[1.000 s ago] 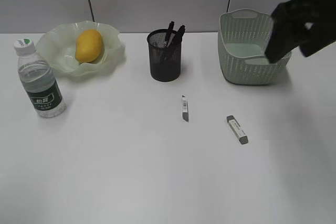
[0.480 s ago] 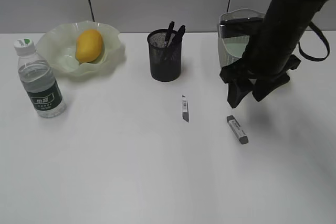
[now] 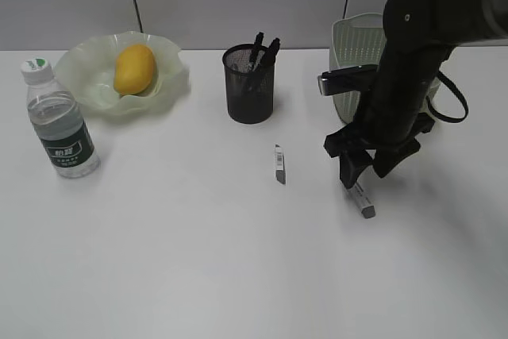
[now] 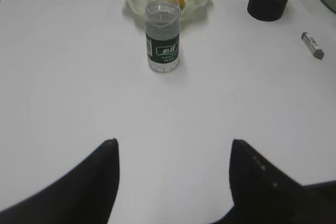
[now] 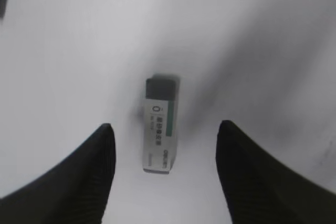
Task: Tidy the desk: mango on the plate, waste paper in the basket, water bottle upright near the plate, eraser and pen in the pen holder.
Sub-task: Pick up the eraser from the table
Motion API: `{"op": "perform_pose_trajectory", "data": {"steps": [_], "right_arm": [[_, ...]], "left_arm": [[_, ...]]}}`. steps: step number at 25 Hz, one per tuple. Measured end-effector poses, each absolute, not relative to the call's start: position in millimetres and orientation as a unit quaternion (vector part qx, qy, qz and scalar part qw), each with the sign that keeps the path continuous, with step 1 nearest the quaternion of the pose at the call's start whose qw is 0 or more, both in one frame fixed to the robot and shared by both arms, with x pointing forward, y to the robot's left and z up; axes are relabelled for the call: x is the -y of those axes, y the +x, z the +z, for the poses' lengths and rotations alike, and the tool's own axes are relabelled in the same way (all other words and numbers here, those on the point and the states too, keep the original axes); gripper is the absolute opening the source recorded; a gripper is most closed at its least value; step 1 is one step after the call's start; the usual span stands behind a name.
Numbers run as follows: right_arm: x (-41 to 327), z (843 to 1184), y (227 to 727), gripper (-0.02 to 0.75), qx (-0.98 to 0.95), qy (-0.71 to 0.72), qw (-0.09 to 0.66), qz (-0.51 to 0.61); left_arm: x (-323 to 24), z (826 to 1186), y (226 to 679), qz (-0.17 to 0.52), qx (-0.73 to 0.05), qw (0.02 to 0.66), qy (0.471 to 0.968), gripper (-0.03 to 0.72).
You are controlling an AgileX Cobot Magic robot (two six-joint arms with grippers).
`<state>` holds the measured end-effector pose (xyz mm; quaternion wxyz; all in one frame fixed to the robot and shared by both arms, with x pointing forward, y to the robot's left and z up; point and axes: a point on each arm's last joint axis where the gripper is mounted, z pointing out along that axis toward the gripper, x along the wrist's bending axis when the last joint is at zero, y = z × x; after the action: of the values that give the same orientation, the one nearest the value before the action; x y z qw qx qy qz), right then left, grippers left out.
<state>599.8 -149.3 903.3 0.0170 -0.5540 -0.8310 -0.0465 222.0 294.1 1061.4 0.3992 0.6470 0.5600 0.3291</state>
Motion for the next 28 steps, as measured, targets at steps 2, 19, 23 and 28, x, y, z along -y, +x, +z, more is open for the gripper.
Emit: {"op": "perform_pose_trajectory", "data": {"steps": [2, 19, 23, 28], "right_arm": [[149, 900, 601, 0.472, 0.832, -0.553, 0.014, -0.049], [136, 876, 602, 0.197, 0.857, -0.514, -0.036, -0.017], [135, 883, 601, 0.165, 0.855, -0.516, -0.034, -0.024], [127, 944, 607, 0.164, 0.841, -0.524, -0.061, -0.116]], "left_arm": [[-294, 1060, 226, 0.337, -0.557, 0.407, 0.641, 0.498], [-294, 1059, 228, 0.340, -0.556, 0.411, 0.638, 0.498], [-294, 1059, 228, 0.340, -0.556, 0.411, 0.638, 0.498], [-294, 1059, 228, 0.340, -0.556, 0.411, 0.638, 0.498]]}}
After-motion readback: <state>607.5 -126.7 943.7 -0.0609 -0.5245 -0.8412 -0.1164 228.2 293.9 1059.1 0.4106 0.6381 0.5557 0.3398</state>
